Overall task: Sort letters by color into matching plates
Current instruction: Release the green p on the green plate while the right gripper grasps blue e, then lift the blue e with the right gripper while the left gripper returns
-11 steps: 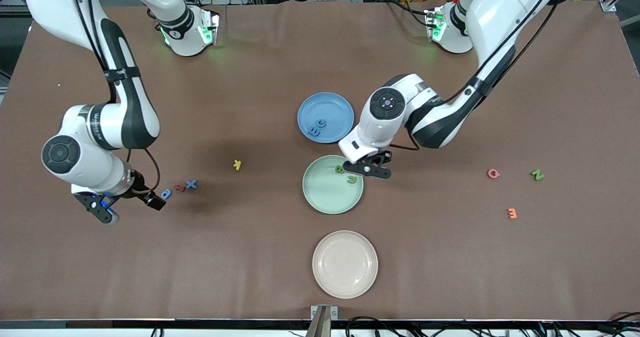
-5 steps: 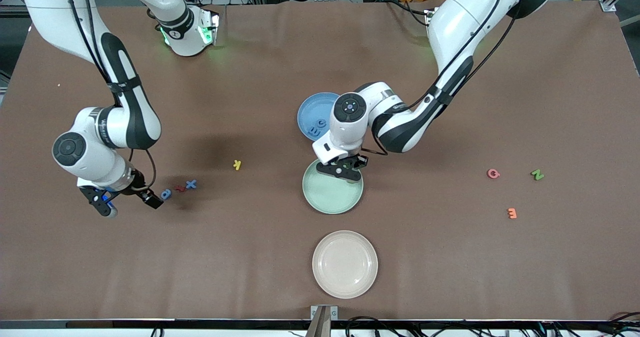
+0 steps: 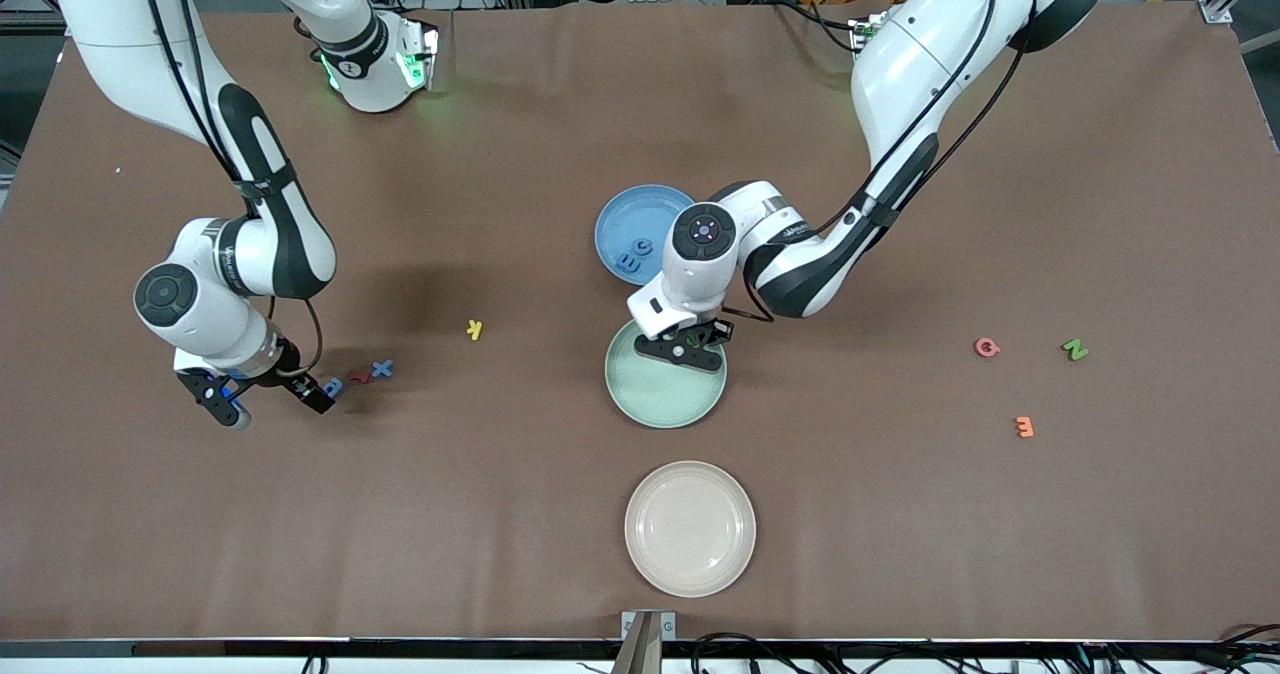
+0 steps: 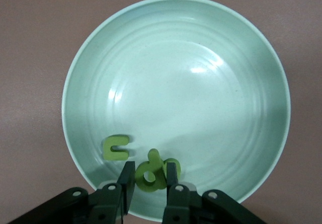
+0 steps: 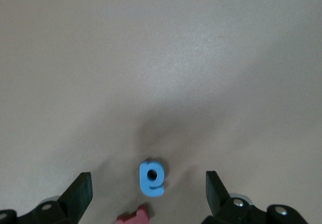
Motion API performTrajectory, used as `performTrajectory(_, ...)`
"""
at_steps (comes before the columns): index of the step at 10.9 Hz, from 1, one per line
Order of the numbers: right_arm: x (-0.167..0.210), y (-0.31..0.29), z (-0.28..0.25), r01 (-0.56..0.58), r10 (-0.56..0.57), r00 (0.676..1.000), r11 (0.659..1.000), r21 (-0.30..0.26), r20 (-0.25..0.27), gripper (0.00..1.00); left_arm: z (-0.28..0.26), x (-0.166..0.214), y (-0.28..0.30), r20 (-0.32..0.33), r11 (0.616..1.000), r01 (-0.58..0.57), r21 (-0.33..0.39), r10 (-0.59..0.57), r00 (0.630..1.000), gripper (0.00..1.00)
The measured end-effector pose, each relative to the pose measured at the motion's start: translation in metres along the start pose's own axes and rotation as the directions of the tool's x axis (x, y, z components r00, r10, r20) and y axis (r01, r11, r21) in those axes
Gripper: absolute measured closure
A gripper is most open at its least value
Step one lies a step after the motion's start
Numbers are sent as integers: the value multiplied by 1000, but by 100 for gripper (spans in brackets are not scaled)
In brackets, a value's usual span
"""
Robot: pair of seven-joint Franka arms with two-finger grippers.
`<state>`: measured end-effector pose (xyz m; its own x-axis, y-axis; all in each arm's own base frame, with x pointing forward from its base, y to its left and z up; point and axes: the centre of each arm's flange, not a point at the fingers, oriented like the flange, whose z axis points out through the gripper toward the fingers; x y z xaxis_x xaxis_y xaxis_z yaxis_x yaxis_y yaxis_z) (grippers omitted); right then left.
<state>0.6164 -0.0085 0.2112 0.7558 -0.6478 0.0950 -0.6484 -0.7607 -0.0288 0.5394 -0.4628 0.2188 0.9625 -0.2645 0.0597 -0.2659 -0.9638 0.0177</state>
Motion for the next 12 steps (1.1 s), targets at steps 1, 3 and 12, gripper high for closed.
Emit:
performTrajectory(1, 1, 3, 7, -3, 3, 1000, 1000, 4, -10, 0, 1, 1, -1, -1, 1000, 2, 0, -2, 1000, 67)
performTrajectory(3, 0, 6, 19, -2, 3, 1000, 1000, 3, -15, 0, 0, 3, -2, -5, 1000, 4, 0, -4, 1000, 41)
performTrajectory(12, -13, 5, 37, 11, -11, 1000, 1000, 7, -13, 14, -85, 23, -91, 48, 973, 111, 204, -123, 991, 0)
